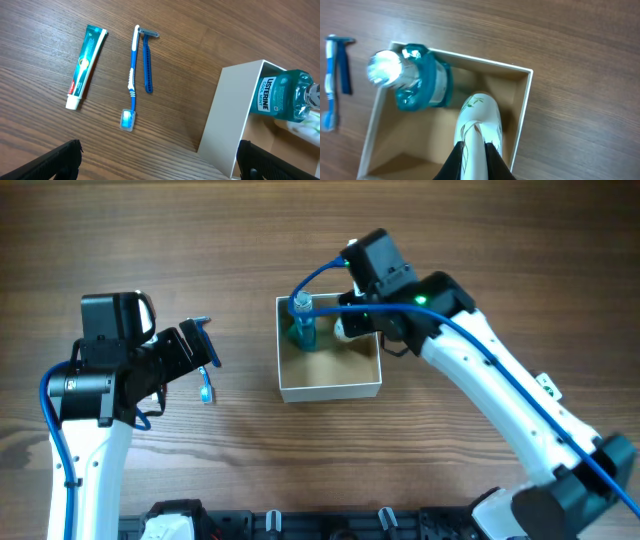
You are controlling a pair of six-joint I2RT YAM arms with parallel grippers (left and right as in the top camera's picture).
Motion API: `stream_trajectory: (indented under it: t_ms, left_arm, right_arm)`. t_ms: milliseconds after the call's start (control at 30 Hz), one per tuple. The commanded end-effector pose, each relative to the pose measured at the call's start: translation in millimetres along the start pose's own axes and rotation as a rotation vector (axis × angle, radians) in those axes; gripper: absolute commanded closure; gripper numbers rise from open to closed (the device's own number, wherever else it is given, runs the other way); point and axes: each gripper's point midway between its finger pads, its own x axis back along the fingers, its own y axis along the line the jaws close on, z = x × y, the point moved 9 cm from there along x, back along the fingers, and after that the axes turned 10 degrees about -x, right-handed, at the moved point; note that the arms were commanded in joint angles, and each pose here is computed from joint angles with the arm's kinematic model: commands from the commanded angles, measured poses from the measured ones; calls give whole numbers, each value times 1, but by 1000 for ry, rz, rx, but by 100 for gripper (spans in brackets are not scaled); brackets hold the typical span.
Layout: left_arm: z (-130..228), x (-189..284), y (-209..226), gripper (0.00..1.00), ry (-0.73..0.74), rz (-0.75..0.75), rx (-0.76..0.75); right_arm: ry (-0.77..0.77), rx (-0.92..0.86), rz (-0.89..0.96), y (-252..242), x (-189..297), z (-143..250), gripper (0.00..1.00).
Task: Pack container
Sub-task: 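Move the Pantene tube into the box beside the bottle, then release the tube and move the right gripper to the Dettol soap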
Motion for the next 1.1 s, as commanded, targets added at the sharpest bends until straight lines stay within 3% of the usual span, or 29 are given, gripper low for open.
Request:
stream_trajectory:
  t_ms: [0, 233, 367, 467, 500, 1067]
  left_arm:
    - [-5, 4, -1, 0, -18, 10, 11]
    - [-5, 4, -1, 0, -18, 10, 11]
    - [-4, 4, 0, 0, -17, 9, 11]
    - [-4, 4, 0, 0, -17, 10, 11]
    - [-4, 4, 0, 0, -17, 9, 11]
    - [-4, 4, 0, 0, -17, 9, 11]
  right_arm:
    - [-51, -32, 26, 4, -8, -13, 96]
    - [-25, -32, 42, 5, -32, -14, 96]
    - [-34, -31, 38, 6, -35, -16, 73]
    - [-43, -26, 33, 7, -35, -17, 66]
    - [-44, -26, 33, 7, -35, -18, 58]
    - [-53, -27, 28, 7, -31, -18, 53]
